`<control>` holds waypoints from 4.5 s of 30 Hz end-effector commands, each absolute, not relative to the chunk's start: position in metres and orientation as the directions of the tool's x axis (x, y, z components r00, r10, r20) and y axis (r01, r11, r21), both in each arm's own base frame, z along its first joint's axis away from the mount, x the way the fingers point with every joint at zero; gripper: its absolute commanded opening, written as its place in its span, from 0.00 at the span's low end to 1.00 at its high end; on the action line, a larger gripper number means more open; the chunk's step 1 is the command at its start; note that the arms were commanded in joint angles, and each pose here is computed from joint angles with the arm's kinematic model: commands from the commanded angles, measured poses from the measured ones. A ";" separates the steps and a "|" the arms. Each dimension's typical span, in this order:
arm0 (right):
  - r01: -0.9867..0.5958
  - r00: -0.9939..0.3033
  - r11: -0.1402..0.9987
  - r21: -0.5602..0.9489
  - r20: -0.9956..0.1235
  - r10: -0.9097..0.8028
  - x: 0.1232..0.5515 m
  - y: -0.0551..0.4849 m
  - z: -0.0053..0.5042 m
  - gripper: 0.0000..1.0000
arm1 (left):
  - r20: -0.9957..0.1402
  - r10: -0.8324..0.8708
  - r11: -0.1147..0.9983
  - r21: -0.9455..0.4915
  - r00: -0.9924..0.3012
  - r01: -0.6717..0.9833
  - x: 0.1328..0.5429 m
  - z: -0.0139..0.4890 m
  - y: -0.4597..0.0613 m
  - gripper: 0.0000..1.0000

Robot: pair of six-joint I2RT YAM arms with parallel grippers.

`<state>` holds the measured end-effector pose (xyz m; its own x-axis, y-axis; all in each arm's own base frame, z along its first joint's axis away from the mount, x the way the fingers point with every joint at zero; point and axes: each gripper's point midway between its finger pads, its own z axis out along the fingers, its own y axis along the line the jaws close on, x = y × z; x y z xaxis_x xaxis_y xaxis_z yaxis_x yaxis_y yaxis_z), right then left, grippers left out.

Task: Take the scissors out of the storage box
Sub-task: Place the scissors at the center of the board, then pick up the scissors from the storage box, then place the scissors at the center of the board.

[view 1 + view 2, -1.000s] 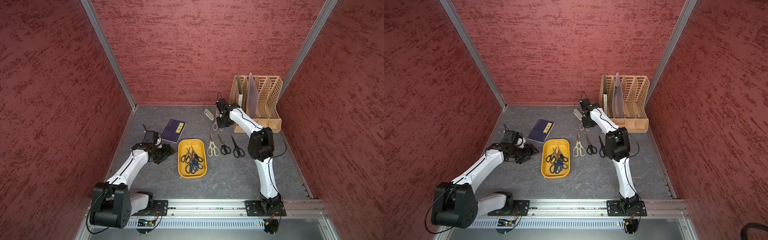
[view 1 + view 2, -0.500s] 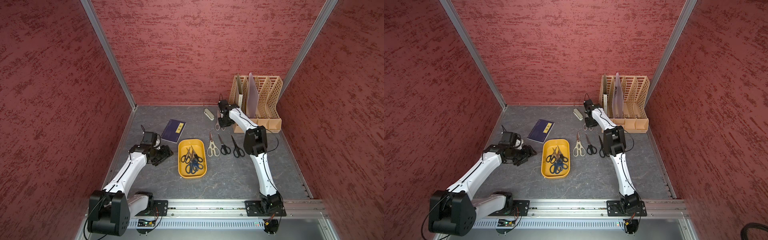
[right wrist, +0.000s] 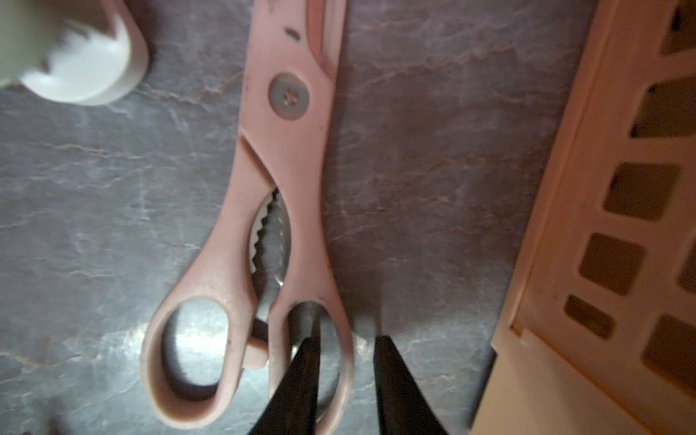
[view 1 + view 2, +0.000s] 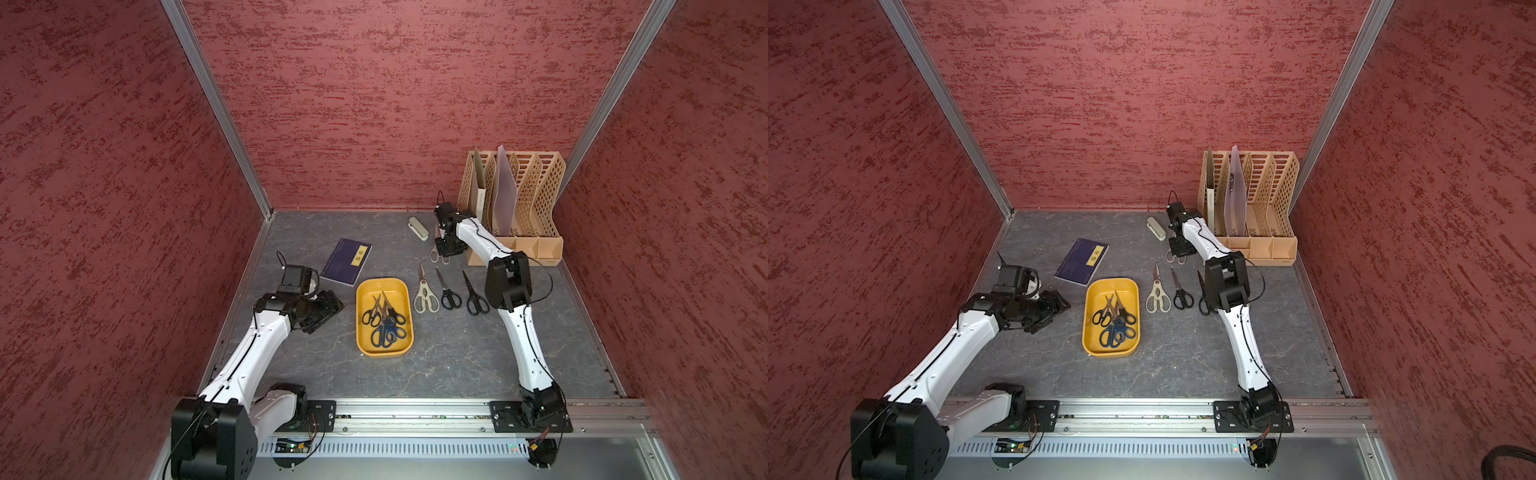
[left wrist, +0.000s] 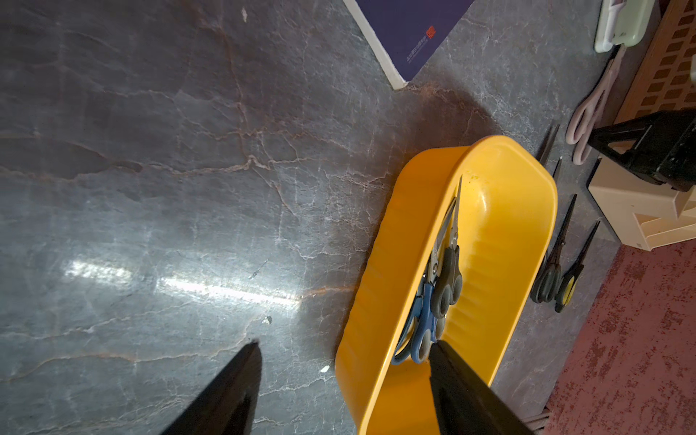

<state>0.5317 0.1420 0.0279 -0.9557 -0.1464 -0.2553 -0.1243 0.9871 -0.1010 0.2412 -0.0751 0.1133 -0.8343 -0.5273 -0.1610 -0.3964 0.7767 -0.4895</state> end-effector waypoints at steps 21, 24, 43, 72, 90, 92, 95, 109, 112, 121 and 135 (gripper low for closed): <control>-0.194 -0.959 0.897 0.398 -0.269 -0.088 0.299 0.290 0.156 0.34 | -0.186 -0.484 0.782 -0.530 -0.855 -0.327 0.235 0.107 -0.086 0.74; -0.228 -0.956 0.894 0.385 -0.263 -0.131 0.272 0.311 0.151 0.34 | -0.191 -0.481 0.786 -0.527 -0.856 -0.324 0.233 0.105 -0.085 0.74; -0.234 -0.954 0.959 0.162 -0.227 -0.195 0.243 0.372 0.088 0.37 | -0.153 -0.489 0.769 -0.541 -0.859 -0.341 0.214 0.097 -0.087 0.74; -0.233 -0.959 0.969 0.086 -0.189 -0.213 0.253 0.383 0.035 0.28 | -0.156 -0.490 0.770 -0.538 -0.858 -0.342 0.214 0.096 -0.086 0.74; -0.221 -0.951 0.973 0.074 -0.237 -0.198 0.258 0.378 0.046 0.04 | -0.163 -0.493 0.769 -0.540 -0.855 -0.341 0.213 0.098 -0.086 0.74; -0.229 -0.947 0.969 0.089 -0.250 -0.201 0.259 0.380 0.054 0.01 | -0.167 -0.493 0.770 -0.541 -0.854 -0.338 0.214 0.099 -0.086 0.74; -0.237 -0.942 0.965 0.117 -0.270 -0.198 0.259 0.382 0.070 0.00 | -0.166 -0.494 0.770 -0.540 -0.853 -0.340 0.214 0.098 -0.086 0.74; -0.237 -0.937 0.956 0.175 -0.301 -0.178 0.243 0.362 0.127 0.00 | -0.162 -0.485 0.769 -0.546 -0.859 -0.332 0.215 0.098 -0.088 0.75; -0.194 -0.944 0.971 0.139 -0.298 -0.145 0.231 0.331 0.136 0.00 | -0.156 -0.480 0.767 -0.553 -0.863 -0.326 0.216 0.098 -0.090 0.74; -0.041 -0.975 0.997 0.066 -0.220 -0.026 0.175 0.244 0.121 0.00 | -0.147 -0.450 0.768 -0.568 -0.881 -0.298 0.226 0.096 -0.096 0.75; -0.021 -0.984 0.995 0.099 -0.176 -0.003 0.142 0.268 0.057 0.00 | -0.164 -0.426 0.771 -0.580 -0.889 -0.263 0.232 0.124 -0.099 0.74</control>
<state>0.1387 0.2531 0.0685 -0.9855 -0.0551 -0.1607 -0.0644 0.9965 0.0537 0.2336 -0.0980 0.1163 -0.8805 -0.4480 -0.1549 -0.2865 0.7633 -0.5791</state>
